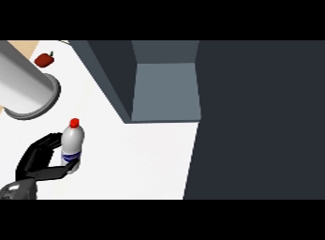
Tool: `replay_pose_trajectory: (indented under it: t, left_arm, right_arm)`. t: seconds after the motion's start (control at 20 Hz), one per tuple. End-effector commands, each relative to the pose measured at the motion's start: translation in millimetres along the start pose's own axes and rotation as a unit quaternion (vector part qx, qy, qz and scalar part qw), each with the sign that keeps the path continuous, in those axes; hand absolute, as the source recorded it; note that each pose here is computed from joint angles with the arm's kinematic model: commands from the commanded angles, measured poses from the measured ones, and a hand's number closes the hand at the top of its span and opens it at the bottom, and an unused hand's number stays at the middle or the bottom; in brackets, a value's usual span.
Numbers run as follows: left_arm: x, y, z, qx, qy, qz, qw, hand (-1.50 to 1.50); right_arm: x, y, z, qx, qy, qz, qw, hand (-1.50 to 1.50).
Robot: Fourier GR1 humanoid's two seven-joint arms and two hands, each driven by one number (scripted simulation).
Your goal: Pick up the bottled water, place it into the cabinet and close the cabinet
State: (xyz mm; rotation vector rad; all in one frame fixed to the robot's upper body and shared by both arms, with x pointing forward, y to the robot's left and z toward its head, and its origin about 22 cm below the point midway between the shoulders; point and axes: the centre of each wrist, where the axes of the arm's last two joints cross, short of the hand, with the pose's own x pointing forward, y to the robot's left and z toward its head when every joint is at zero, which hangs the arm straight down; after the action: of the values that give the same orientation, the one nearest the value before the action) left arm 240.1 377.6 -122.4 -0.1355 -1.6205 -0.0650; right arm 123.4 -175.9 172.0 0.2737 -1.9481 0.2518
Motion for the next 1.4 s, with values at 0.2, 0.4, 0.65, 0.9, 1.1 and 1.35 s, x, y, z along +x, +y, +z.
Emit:
replay_pose_trajectory:
  t: [0.2,0.4,0.65,0.9,1.1,1.35]
  left_arm:
    - [-9.3,-67.6,-34.7,-0.014,-0.109,-0.066,0.9918,1.50]
    - [-19.8,-139.2,-46.6,0.029,-0.110,-0.075,0.9907,1.50]
    - [-6.2,-157.7,-60.0,0.016,-0.141,-0.031,0.9894,1.50]
    - [20.4,-187.6,-70.3,0.018,-0.137,0.024,0.9901,1.50]
    - [53.7,-211.4,-87.4,-0.002,-0.135,0.047,0.9897,1.50]
    - [77.4,-241.0,-93.7,0.005,-0.138,0.043,0.9896,1.50]
  right_arm:
    - [16.4,3.2,15.0,-0.009,-0.021,0.004,1.000,-1.50]
    - [22.7,3.8,15.6,-0.013,-0.013,0.013,1.000,-1.50]
    - [24.9,2.6,17.4,-0.015,-0.008,0.002,1.000,-1.50]
    - [17.4,0.6,14.6,-0.018,-0.009,0.009,1.000,-1.50]
    - [6.5,3.7,11.1,-0.010,-0.008,0.015,1.000,-1.50]
    - [25.0,1.7,21.6,-0.007,-0.012,0.013,1.000,-1.50]
